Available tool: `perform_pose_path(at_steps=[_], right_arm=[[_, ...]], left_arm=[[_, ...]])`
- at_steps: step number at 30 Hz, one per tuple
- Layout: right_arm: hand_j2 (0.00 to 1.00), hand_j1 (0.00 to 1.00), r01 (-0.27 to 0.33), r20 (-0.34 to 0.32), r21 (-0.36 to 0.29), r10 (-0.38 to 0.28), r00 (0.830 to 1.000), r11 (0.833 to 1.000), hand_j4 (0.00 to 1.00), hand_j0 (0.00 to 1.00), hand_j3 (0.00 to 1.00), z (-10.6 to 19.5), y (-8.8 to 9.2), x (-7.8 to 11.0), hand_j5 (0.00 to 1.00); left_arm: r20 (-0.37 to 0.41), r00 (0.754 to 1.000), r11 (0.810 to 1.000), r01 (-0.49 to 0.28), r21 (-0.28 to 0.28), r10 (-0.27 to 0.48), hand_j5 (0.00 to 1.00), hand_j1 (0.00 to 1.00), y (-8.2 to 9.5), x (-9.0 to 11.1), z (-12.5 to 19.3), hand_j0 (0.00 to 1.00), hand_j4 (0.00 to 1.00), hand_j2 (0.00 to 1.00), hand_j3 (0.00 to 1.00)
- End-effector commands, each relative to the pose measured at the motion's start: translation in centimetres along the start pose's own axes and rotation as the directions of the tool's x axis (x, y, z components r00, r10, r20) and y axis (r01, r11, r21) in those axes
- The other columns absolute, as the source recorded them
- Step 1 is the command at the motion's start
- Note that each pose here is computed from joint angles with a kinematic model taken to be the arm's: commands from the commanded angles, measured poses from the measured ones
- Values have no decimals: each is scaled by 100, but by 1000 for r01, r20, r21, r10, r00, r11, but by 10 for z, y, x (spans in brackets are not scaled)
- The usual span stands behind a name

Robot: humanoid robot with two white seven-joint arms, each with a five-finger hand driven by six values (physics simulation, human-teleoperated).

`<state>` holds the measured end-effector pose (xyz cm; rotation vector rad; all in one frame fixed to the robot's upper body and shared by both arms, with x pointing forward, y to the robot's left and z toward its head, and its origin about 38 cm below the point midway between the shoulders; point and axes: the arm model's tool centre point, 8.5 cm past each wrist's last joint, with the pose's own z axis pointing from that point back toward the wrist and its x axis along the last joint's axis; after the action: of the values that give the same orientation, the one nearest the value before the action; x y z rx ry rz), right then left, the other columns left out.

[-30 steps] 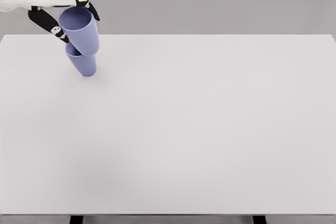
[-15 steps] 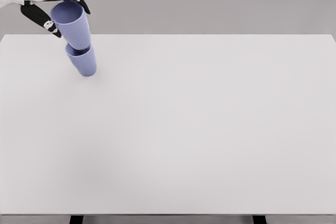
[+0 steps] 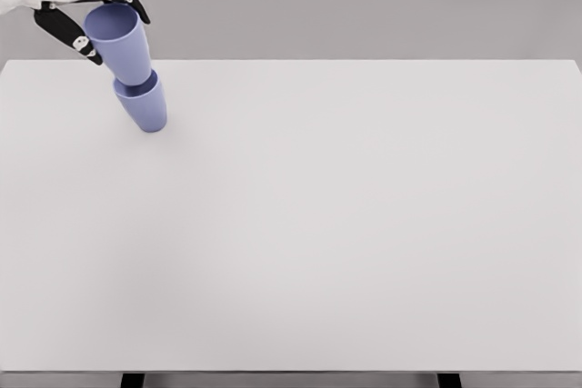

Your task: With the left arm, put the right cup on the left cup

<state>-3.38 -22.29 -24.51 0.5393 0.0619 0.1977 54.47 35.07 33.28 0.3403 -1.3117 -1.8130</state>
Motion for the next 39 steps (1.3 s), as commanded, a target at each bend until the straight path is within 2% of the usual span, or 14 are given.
perform_pose_path(at_steps=[1, 10, 39], right_arm=[[100, 100, -1, -1, 1, 1, 1000, 1000, 100, 100, 100, 0, 0, 0, 100], [100, 100, -1, 0, 1, 1, 1000, 1000, 100, 100, 100, 0, 0, 0, 100], [100, 100, -1, 0, 1, 1, 1000, 1000, 100, 100, 100, 0, 0, 0, 100]], left_arm=[[-10, 1000, 1000, -10, 7, 10, 63, 63, 1, -3, 0, 63, 63, 63, 63], [-36, 999, 999, -30, 15, 31, 63, 63, 1, -11, -1, 63, 63, 63, 63], [-32, 999, 999, -36, 12, 36, 63, 63, -2, -10, -6, 63, 63, 63, 63]])
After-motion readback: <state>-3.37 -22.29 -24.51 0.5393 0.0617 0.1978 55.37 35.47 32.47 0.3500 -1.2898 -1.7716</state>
